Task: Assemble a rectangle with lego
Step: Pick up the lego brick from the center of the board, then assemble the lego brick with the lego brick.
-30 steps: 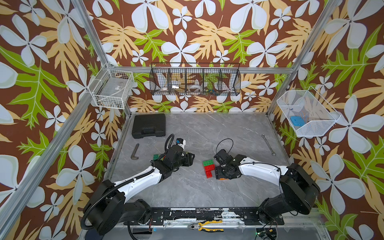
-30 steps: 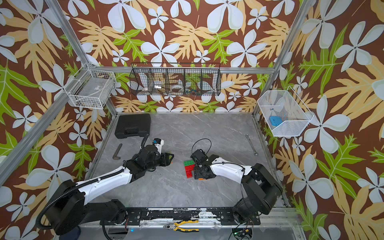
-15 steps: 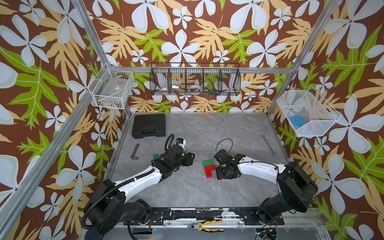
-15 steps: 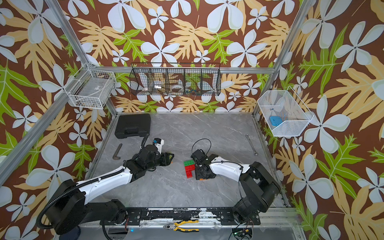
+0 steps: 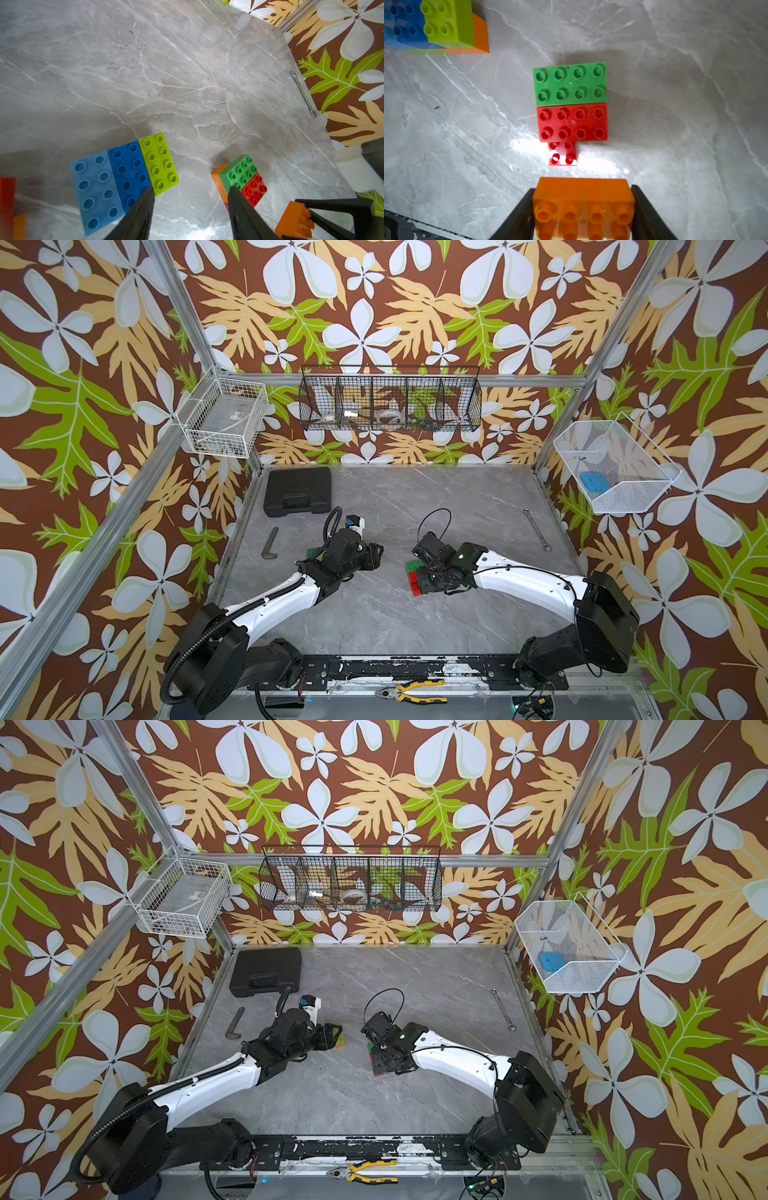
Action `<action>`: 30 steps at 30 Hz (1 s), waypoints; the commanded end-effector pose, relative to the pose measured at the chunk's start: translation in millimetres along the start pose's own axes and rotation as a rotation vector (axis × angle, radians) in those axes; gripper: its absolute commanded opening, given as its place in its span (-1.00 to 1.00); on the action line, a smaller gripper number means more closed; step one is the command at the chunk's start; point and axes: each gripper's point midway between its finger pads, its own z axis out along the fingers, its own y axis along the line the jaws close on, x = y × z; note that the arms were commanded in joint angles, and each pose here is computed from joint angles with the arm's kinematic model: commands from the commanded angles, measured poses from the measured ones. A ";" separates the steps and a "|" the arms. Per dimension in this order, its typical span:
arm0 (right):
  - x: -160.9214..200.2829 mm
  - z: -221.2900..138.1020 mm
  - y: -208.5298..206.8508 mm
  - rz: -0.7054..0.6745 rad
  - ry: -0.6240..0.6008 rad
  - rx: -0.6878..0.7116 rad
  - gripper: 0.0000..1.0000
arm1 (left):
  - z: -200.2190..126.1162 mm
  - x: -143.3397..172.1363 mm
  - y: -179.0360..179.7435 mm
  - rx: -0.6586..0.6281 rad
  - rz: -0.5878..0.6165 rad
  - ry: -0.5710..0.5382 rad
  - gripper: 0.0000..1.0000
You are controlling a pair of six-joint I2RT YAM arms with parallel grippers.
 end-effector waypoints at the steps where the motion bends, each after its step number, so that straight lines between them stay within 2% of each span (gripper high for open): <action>1: 0.9 4.4 -0.2 0.001 0.014 0.036 0.11 | 1.6 -2.0 -2.4 0.017 -0.001 -0.009 0.18; 14: -2.1 26.2 8.1 -0.017 0.033 0.033 0.06 | 1.5 0.2 0.4 0.012 0.004 -0.007 0.17; 30: -4.6 35.3 5.2 -0.067 0.031 0.061 -0.06 | 1.4 0.7 -0.5 0.018 0.001 -0.004 0.17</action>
